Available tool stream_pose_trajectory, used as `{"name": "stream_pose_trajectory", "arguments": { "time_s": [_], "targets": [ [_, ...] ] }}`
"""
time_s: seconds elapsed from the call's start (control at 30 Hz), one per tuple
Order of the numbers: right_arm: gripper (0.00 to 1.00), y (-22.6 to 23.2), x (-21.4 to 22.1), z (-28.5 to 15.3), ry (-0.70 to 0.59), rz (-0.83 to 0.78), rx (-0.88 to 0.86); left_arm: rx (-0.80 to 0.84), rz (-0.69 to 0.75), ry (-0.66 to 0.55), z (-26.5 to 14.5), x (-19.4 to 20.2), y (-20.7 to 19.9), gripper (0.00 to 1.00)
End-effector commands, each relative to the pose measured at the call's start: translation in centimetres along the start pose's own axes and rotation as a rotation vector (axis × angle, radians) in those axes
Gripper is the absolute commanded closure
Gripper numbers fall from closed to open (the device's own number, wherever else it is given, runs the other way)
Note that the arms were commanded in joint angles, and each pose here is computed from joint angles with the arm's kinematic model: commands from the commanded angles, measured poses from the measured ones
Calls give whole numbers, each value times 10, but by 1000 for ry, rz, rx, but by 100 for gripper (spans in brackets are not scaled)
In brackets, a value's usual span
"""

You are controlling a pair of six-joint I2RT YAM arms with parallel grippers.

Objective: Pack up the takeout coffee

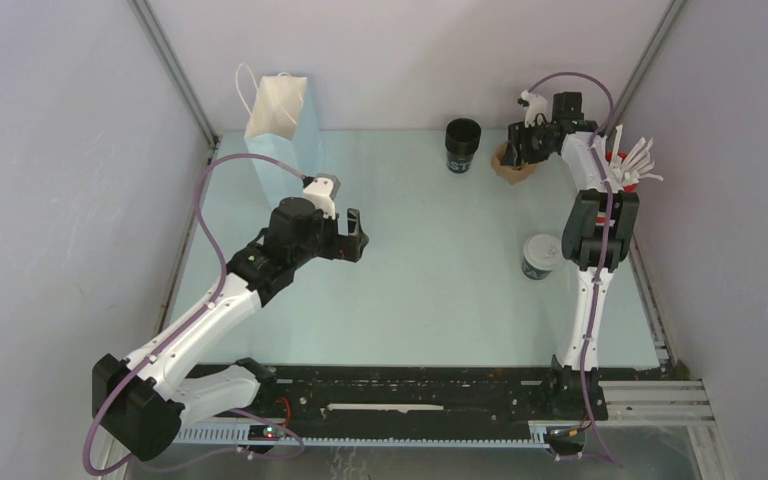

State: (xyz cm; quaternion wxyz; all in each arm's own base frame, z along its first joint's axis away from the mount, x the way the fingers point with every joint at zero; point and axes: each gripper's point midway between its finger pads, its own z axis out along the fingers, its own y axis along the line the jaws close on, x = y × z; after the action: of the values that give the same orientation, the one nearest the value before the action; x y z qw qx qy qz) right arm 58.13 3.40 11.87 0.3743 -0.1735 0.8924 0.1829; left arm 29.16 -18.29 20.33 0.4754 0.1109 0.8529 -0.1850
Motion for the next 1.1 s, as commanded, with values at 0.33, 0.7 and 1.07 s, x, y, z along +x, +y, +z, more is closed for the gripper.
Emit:
{"name": "stream_pose_trajectory", "arguments": {
  "time_s": [0.33, 0.7, 1.07],
  "targets": [
    [67, 8, 11, 8, 29, 58, -146, 26, -19, -57, -1, -19, -6, 0],
    [81, 6, 2, -1, -15, 88, -187, 28, -20, -52, 0, -18, -6, 0],
    [100, 4, -20, -13, -46, -11, -49, 25, -21, -52, 0, -18, -6, 0]
  ]
}}
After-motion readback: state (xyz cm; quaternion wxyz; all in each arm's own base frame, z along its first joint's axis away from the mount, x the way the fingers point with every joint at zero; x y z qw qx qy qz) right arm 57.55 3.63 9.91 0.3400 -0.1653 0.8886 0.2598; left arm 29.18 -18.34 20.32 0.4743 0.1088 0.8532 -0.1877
